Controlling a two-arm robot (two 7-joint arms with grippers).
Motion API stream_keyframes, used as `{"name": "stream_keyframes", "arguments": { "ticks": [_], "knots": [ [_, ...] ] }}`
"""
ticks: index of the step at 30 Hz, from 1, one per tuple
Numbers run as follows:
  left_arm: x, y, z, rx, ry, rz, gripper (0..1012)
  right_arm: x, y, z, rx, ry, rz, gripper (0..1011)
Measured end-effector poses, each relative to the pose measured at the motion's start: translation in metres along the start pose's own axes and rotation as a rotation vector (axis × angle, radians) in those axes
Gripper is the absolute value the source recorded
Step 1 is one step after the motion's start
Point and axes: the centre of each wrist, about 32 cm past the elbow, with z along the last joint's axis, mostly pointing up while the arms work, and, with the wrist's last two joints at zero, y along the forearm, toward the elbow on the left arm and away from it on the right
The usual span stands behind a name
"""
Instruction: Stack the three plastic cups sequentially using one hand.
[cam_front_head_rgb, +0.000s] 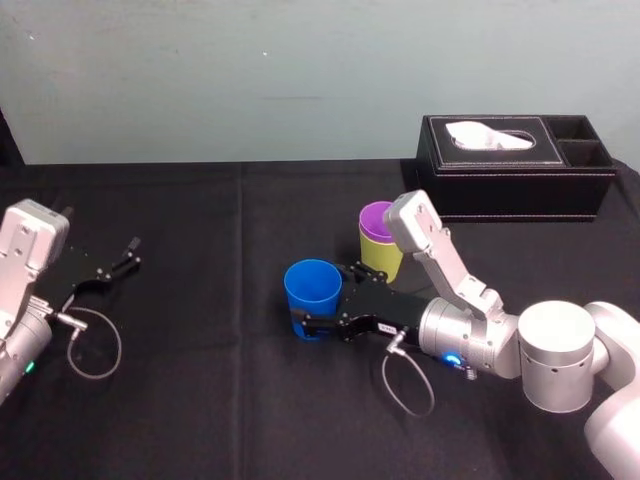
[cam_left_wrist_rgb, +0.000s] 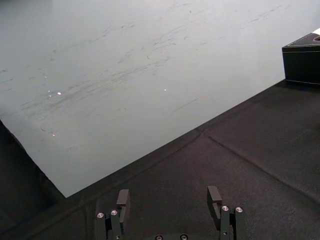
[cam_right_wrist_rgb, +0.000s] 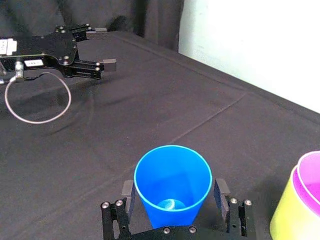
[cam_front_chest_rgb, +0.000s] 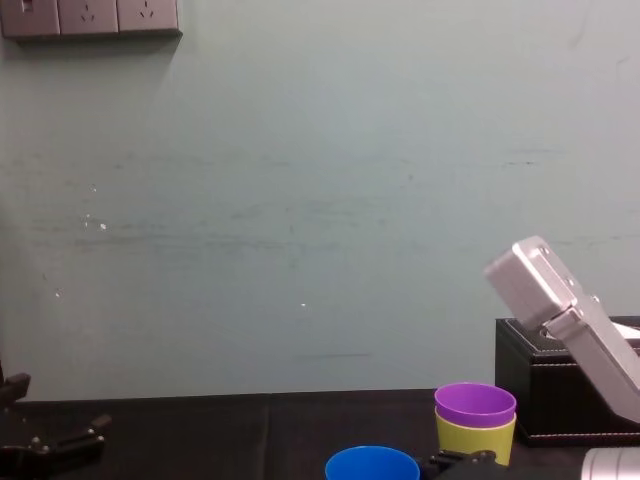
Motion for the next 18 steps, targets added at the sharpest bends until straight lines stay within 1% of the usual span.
{"name": "stream_keyframes", "arguments": {
  "ticks": [11, 13, 14, 15, 17, 18],
  "knots": [
    [0.0000, 0.0000, 0.0000, 0.000, 0.000, 0.000, 1010, 0.0003, 0.0016, 0.0001, 0.002, -0.003, 0.002, 997],
    [0.0000, 0.0000, 0.0000, 0.000, 0.000, 0.000, 1010, 0.0003, 0.0014, 0.0001, 0.002, -0.003, 0.002, 953],
    [0.0000, 0.0000, 0.0000, 0.000, 0.000, 0.000, 1010, 0.0003, 0.0012, 0.0000, 0.001, -0.003, 0.002, 953],
    [0.0000, 0.0000, 0.0000, 0.000, 0.000, 0.000, 1010, 0.0002, 0.0012, 0.0001, 0.002, -0.003, 0.002, 914],
    [0.0000, 0.0000, 0.0000, 0.000, 0.000, 0.000, 1010, 0.0002, 0.0011, 0.0000, 0.002, -0.003, 0.002, 888],
    [0.0000, 0.0000, 0.0000, 0.000, 0.000, 0.000, 1010, 0.0002, 0.0010, 0.0000, 0.002, -0.002, 0.002, 839]
  ]
}}
